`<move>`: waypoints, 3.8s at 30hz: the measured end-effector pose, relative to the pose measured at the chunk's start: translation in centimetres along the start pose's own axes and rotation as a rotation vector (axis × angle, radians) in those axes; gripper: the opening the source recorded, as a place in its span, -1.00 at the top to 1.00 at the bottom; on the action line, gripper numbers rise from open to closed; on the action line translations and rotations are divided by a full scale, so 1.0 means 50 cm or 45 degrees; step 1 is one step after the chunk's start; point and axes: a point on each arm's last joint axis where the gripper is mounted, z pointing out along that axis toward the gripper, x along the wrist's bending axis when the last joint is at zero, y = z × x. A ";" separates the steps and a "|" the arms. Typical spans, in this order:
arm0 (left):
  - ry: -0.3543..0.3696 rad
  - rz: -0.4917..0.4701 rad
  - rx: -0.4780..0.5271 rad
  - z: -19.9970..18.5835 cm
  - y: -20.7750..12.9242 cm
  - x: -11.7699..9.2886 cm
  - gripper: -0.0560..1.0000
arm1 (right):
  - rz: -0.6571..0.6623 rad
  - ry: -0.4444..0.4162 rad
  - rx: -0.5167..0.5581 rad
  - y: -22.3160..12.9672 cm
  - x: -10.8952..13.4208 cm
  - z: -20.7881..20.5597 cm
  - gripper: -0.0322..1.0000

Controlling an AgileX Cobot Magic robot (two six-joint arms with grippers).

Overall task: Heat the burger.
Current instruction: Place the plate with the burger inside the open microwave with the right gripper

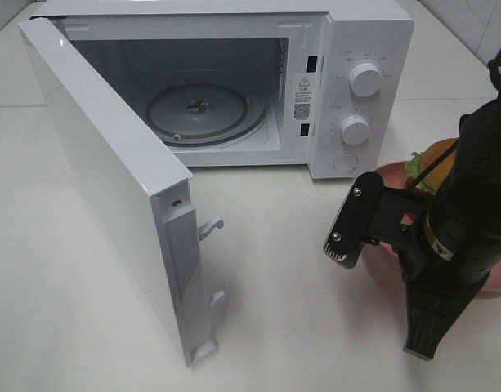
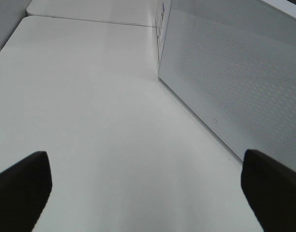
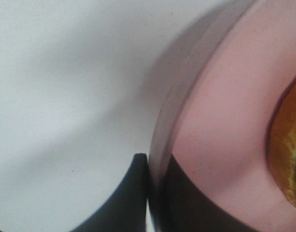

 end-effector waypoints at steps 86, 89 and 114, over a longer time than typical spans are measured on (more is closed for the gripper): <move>0.000 0.000 0.000 0.000 0.000 0.000 -0.98 | -1.215 -0.076 -0.477 0.056 -0.040 -0.009 0.86; 0.000 0.000 0.000 0.000 0.000 0.000 -0.98 | -1.205 -0.074 -0.491 0.059 -0.044 -0.013 0.86; 0.000 0.000 0.000 0.000 0.000 0.000 -0.98 | -1.236 -0.123 -0.550 0.068 -0.073 -0.021 0.86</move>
